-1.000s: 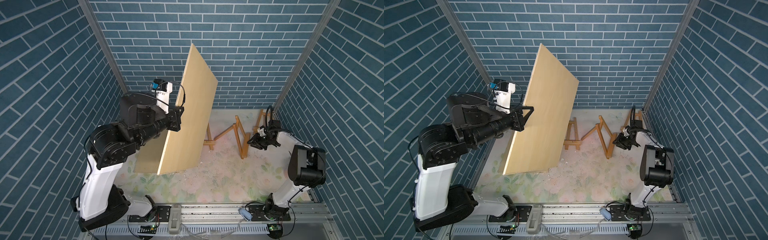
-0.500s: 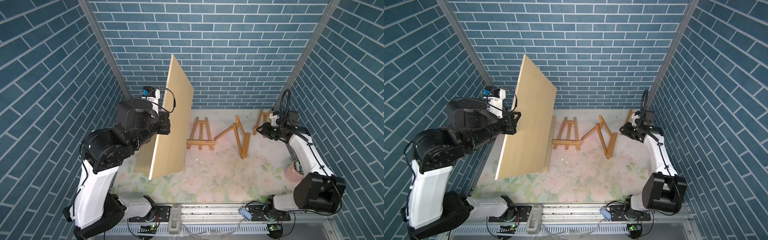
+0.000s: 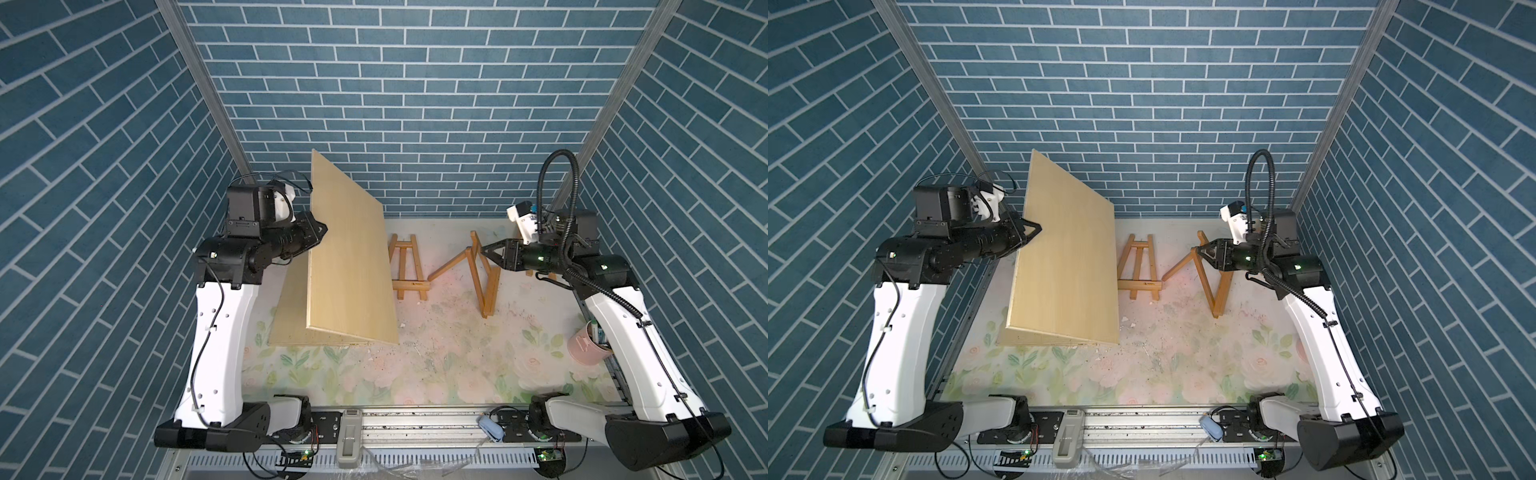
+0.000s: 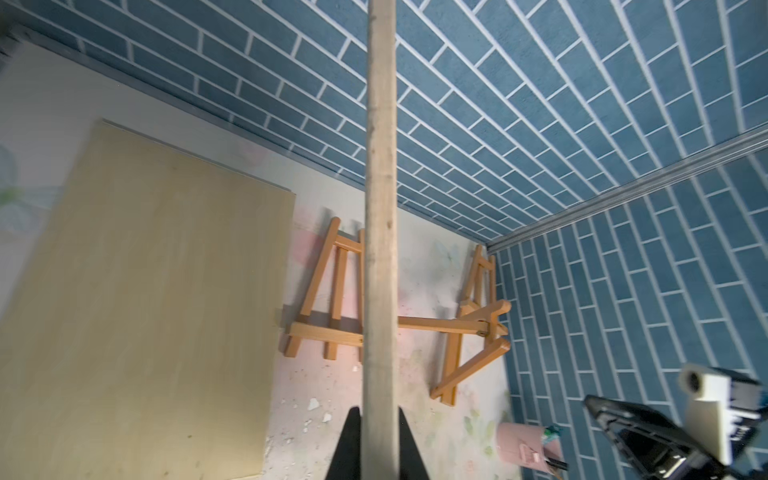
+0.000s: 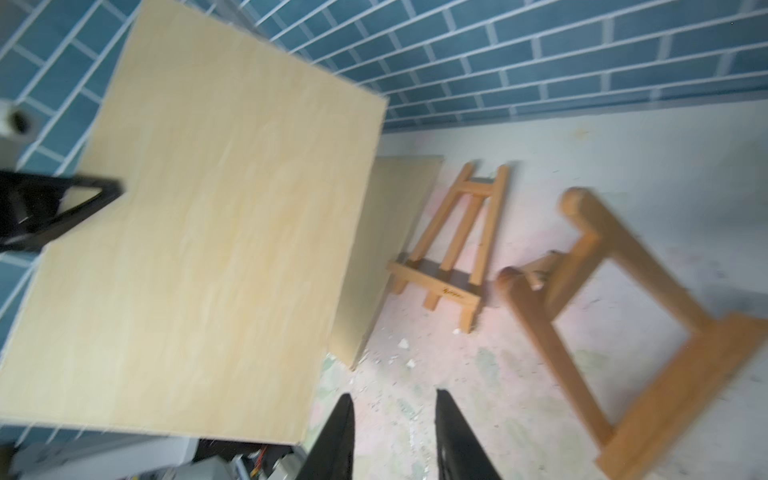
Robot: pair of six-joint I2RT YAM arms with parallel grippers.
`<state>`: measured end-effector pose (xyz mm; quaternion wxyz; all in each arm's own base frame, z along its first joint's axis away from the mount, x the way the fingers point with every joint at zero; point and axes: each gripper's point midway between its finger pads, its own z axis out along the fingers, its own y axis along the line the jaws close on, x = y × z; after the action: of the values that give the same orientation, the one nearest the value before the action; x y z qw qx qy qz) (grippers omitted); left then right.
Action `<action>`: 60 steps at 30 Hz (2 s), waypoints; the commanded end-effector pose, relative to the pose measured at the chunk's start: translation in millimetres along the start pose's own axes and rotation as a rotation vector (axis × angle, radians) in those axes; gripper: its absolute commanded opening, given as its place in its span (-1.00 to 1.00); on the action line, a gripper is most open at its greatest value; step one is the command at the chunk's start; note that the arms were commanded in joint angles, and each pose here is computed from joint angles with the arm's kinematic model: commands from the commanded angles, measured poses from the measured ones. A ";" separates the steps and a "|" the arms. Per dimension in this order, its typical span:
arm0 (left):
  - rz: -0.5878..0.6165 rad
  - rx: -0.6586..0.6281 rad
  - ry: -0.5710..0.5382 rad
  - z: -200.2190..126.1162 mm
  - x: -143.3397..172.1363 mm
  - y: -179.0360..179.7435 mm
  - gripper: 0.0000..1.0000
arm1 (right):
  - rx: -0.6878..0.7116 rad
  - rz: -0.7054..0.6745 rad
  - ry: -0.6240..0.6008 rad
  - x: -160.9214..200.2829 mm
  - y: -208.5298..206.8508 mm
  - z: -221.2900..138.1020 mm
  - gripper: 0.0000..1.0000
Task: Disassemble the easel
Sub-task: Place the drawing board on the drawing board.
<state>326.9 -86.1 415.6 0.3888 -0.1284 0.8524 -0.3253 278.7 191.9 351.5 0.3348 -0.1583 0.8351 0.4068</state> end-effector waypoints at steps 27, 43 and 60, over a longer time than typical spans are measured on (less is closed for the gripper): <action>0.069 0.307 0.041 24.5 -59.7 106.5 -1.00 | -0.147 0.069 0.395 84.8 53.8 126.7 -0.36; -0.029 0.336 0.106 76.4 -55.3 184.8 -1.00 | -0.072 0.075 0.389 70.3 43.9 140.5 -0.40; -0.066 0.270 0.216 103.8 -31.7 231.3 -1.00 | -0.032 0.088 0.396 60.6 36.5 157.3 -0.41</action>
<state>437.8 67.3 201.4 0.2713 -0.1005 0.8574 -0.4256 279.6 337.0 260.3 0.1437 -0.2073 0.8803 0.4017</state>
